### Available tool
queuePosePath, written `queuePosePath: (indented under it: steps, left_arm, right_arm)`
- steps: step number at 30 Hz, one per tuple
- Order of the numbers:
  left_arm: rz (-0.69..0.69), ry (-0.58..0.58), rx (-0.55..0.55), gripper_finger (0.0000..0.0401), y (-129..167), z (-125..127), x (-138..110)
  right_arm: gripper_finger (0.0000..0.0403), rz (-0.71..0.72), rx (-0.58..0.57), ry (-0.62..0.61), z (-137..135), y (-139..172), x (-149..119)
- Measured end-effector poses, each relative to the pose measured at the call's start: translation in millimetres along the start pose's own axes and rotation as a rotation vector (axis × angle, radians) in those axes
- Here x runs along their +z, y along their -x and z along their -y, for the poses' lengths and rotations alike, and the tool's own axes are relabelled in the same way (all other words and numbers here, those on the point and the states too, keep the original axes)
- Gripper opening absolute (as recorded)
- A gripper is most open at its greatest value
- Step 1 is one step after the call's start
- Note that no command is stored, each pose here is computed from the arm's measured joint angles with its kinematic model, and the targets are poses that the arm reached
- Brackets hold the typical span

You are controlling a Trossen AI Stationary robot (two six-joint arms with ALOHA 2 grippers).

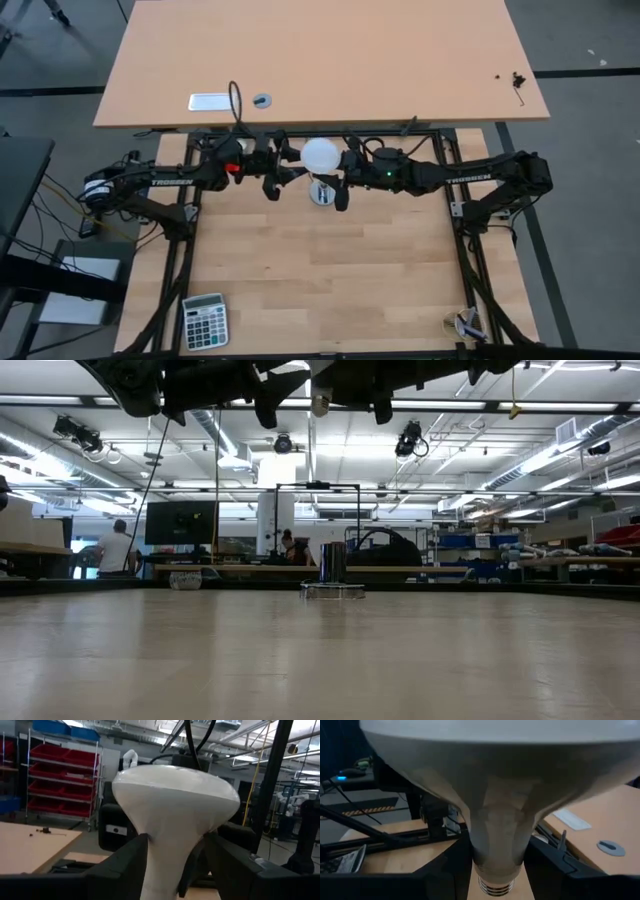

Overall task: Screw lightbulb
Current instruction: Insert the lightbulb into the lamp

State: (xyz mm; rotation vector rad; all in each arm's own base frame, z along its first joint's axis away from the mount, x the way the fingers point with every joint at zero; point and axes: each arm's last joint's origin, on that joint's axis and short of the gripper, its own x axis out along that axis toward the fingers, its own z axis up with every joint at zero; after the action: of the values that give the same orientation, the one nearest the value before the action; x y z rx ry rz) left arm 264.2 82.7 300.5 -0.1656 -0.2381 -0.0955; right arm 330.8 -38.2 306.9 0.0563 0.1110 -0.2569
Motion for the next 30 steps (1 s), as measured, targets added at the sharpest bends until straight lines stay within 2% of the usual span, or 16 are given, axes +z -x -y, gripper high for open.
queuePosePath:
  steps: [11, 14, 19, 25, 30]
  left_arm:
    - [-0.089, 0.007, 0.048, 0.0202, 6, -8, -14]
    - [-0.093, 0.01, 0.06, 0.0202, 11, -11, -19]
    - [-0.071, -0.001, 0.059, 0.0202, 14, -12, -20]
    - [-0.025, -0.026, 0.052, 0.0202, 15, -13, -15]
    - [-0.013, -0.032, 0.065, 0.0202, 16, -16, -13]
  right_arm:
    - [0.0161, -0.005, -0.051, 0.029, 12, 11, 9]
    - [0.0163, -0.044, -0.072, 0.035, 19, 11, 6]
    - [0.0164, -0.078, -0.073, -0.006, 29, 14, -31]
    - [0.0164, 0.05, -0.084, -0.065, 38, 25, -88]
    - [0.0164, 0.098, -0.124, -0.093, 41, 17, -123]
